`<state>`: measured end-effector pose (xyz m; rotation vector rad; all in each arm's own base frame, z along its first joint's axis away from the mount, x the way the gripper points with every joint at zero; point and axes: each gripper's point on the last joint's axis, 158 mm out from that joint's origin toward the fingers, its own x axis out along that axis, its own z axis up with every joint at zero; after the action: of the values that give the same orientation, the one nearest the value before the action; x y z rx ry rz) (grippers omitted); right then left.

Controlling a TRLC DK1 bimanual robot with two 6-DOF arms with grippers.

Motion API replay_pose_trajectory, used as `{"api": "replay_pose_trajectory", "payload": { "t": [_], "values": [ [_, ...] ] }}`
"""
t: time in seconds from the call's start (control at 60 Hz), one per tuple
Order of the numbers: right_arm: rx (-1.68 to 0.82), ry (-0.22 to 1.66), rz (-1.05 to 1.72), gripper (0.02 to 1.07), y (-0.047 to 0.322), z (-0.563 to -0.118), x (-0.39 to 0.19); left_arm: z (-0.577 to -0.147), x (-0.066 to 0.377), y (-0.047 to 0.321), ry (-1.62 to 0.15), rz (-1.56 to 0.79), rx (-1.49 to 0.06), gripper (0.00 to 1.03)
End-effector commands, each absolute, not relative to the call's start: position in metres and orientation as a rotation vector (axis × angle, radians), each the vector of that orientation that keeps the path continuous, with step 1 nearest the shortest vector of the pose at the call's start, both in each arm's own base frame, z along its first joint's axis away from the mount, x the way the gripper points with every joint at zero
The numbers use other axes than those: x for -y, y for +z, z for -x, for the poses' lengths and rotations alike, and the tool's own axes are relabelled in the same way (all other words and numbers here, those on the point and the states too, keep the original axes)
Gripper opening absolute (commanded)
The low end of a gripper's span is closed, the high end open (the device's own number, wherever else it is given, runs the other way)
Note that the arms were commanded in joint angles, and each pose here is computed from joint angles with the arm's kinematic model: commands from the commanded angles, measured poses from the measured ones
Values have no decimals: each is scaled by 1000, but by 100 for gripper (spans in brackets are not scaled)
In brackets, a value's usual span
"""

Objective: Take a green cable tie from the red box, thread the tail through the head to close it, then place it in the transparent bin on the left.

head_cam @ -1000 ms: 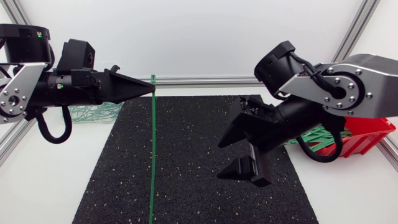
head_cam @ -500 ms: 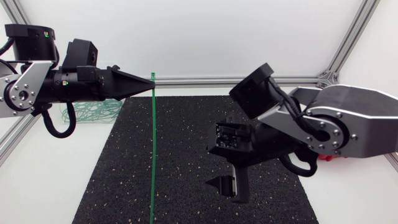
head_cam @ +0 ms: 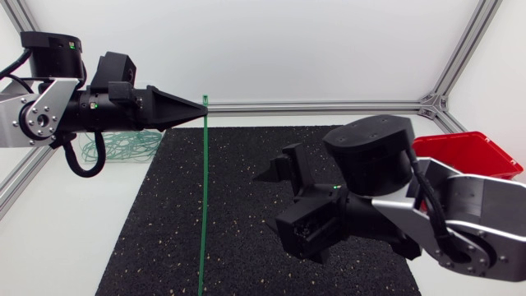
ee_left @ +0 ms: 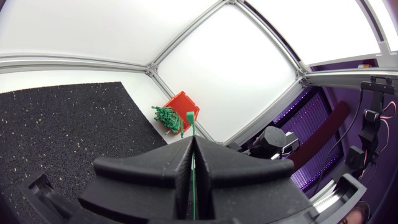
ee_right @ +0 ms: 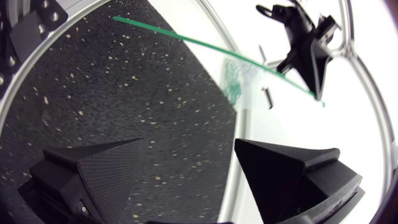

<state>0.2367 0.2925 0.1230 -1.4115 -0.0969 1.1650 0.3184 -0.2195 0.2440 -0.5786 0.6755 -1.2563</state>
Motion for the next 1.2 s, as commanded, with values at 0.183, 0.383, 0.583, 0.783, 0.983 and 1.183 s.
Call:
{"api": "replay_pose_trajectory", "payload": {
  "t": [0.183,0.383,0.583,0.783,0.983,1.183],
  "values": [
    [572,984,1711,103,143,-233,-302,-327,224,243,-1235,731,-806,4],
    [762,945,1787,103,144,-219,-313,-328,226,238,-1226,776,-854,4],
    [865,970,1773,103,140,-195,-331,-326,228,236,-1241,798,-882,4],
    [954,973,1718,103,150,-183,-349,-334,229,230,-1234,811,-899,4],
    [1015,1028,1678,103,147,-168,-356,-339,227,227,-1242,814,-897,4],
    [1082,1046,1598,103,154,-163,-367,-339,227,228,-1244,812,-893,3]
  ]
}}
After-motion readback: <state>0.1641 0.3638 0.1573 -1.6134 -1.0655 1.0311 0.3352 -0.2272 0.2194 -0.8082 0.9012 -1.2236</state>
